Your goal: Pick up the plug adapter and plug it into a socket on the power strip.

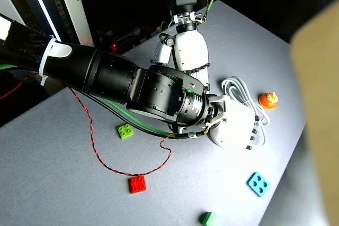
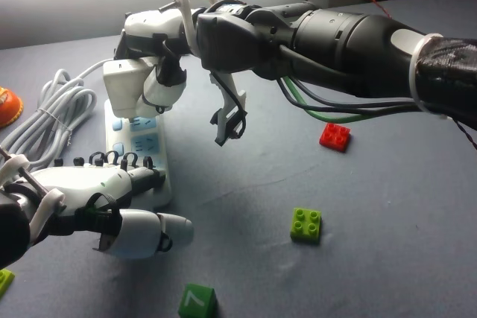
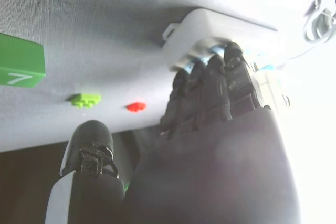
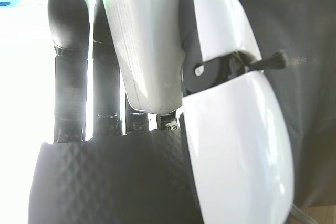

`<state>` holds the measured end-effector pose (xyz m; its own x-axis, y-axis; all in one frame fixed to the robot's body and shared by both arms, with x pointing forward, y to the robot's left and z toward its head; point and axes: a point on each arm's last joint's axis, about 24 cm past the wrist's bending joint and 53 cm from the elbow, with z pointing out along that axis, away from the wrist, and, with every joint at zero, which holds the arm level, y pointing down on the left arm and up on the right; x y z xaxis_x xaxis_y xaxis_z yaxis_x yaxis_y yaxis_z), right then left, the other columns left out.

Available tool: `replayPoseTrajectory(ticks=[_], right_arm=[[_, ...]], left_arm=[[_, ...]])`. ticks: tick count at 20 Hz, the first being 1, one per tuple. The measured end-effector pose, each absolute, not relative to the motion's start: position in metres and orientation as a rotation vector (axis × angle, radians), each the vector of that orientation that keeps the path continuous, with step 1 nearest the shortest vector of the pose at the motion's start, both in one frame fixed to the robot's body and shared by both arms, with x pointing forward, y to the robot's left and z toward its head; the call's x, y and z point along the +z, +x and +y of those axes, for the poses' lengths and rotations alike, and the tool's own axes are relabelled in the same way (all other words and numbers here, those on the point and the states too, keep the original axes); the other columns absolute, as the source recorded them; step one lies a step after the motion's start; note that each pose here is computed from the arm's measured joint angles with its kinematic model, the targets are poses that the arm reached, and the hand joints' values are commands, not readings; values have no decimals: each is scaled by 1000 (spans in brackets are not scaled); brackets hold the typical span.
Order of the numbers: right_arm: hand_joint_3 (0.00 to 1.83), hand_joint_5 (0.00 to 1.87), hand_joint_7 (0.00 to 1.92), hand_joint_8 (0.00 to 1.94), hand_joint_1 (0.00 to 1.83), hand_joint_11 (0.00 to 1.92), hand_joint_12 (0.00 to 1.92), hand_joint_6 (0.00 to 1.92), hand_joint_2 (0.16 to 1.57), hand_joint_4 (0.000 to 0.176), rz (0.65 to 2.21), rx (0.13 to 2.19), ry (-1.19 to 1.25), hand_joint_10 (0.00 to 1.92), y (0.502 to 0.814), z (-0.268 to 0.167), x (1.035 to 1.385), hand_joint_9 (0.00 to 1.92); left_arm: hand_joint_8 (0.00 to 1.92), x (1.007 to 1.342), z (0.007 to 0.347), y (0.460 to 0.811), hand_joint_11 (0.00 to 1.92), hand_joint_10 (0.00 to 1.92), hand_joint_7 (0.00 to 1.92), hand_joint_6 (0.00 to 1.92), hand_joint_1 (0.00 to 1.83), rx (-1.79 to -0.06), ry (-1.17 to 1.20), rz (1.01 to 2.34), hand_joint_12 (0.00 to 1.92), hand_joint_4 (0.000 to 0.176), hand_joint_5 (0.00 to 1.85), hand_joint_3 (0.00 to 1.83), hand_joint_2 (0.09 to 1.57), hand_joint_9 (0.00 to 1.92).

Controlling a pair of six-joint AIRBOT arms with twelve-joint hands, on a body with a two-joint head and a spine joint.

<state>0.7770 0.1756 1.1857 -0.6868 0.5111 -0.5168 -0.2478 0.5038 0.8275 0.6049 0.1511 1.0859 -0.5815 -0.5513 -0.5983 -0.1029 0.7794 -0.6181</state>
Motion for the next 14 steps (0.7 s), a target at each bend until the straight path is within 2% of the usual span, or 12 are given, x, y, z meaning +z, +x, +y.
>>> replayPoseTrajectory(ticks=[3, 6, 7, 8, 12, 14], right_arm=[[1, 806, 835, 1302, 1365, 845, 1523, 918, 1178, 0, 1978, 1245, 218, 1493, 778, 173, 1185, 865], [0, 893, 867, 1241, 1372, 873, 1489, 813, 1154, 0, 1977, 1243, 219, 1446, 779, 172, 1185, 895], [0, 803, 804, 1318, 1360, 870, 1478, 955, 1187, 0, 1978, 1243, 218, 1488, 779, 172, 1185, 829], [0, 851, 852, 1263, 1369, 879, 1468, 875, 1164, 0, 1979, 1242, 219, 1455, 779, 171, 1185, 884], [0, 879, 862, 1262, 1371, 886, 1451, 813, 1158, 0, 1983, 1240, 220, 1452, 779, 168, 1184, 891], [1, 847, 852, 1278, 1369, 880, 1475, 853, 1165, 0, 1983, 1239, 220, 1463, 779, 167, 1184, 887]], left_arm=[[8, 1086, 151, 605, 1, 3, 23, 9, 1, -679, -485, 2129, 0, 0, 27, 3, 1269, 9], [3, 1086, 151, 605, 0, 0, 13, 6, 0, -679, -485, 2129, 0, 0, 23, 0, 1265, 1], [1, 1086, 151, 605, 0, 0, 10, 4, 0, -679, -485, 2129, 0, 0, 20, 0, 1263, 0], [3, 1086, 151, 605, 0, 0, 15, 3, 0, -679, -485, 2129, 0, 0, 18, 0, 1264, 0], [1, 1086, 152, 606, 0, 0, 13, 3, 0, -677, -486, 2127, 0, 0, 22, 2, 1270, 0], [0, 1086, 152, 606, 0, 0, 2, 0, 0, -678, -485, 2127, 0, 0, 15, 2, 1271, 0]])
